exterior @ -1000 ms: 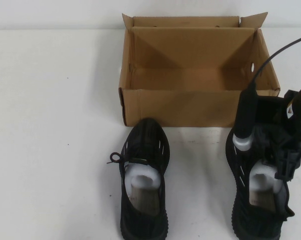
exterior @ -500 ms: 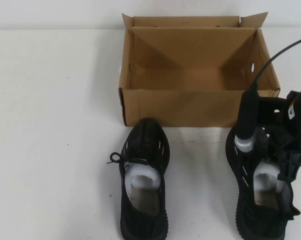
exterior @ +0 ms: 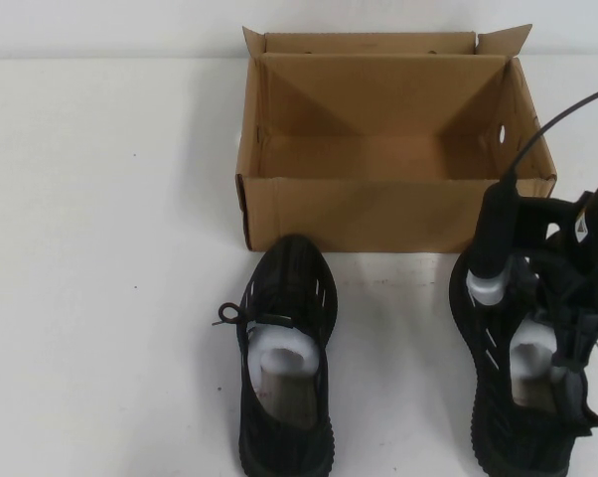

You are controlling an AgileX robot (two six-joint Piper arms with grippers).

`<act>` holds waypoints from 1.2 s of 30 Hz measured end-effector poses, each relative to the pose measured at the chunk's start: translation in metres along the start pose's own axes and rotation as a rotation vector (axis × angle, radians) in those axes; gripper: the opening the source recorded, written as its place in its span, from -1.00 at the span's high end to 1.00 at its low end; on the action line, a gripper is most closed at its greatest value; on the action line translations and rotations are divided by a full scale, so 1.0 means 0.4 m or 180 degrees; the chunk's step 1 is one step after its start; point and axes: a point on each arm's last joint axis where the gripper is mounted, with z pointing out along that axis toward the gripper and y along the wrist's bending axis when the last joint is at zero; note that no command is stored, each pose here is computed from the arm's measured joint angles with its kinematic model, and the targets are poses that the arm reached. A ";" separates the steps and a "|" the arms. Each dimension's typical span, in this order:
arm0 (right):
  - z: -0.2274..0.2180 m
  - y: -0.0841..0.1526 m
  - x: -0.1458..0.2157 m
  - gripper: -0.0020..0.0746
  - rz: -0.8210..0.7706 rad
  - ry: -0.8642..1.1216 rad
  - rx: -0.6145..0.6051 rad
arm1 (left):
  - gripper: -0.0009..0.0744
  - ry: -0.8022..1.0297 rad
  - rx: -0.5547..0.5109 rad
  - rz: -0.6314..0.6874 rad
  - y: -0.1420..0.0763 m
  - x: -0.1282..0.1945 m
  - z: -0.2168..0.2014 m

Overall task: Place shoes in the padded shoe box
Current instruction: Pick up the shoe from the table, then place the shoe in the shoe box

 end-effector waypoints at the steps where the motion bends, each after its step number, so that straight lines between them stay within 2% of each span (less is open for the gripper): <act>1: -0.009 0.003 0.005 0.97 0.0040 0.0006 -0.0002 | 0.99 0.0000 0.0000 0.0000 0.000 0.000 0.000; 6: -0.082 0.016 0.025 0.97 0.0318 -0.0114 0.0060 | 0.99 0.0000 0.0000 0.0000 0.000 0.000 0.000; 12: -0.226 0.015 0.045 0.97 0.0998 -0.0381 0.0236 | 0.99 0.0000 0.0000 0.0000 0.000 0.000 0.000; 16: -0.312 -0.005 0.035 0.97 0.1767 -0.0749 0.0354 | 0.99 0.0000 0.0000 0.0000 0.000 0.000 0.000; 20: -0.364 -0.026 0.018 0.97 0.2804 -0.1240 0.0359 | 0.99 0.0000 0.0000 0.0000 0.000 0.000 0.000; 28: -0.404 -0.080 -0.024 0.96 0.3744 -0.2324 0.0452 | 0.99 0.0000 0.0000 0.0000 0.000 0.000 0.000; 31: -0.381 -0.103 -0.043 0.96 0.3937 -0.2411 0.0502 | 0.99 0.0000 0.0000 0.0000 0.000 0.000 0.000; 36: -0.328 -0.130 -0.071 0.96 0.4079 -0.2216 0.0523 | 0.99 0.0000 0.0000 0.0000 0.000 0.000 0.000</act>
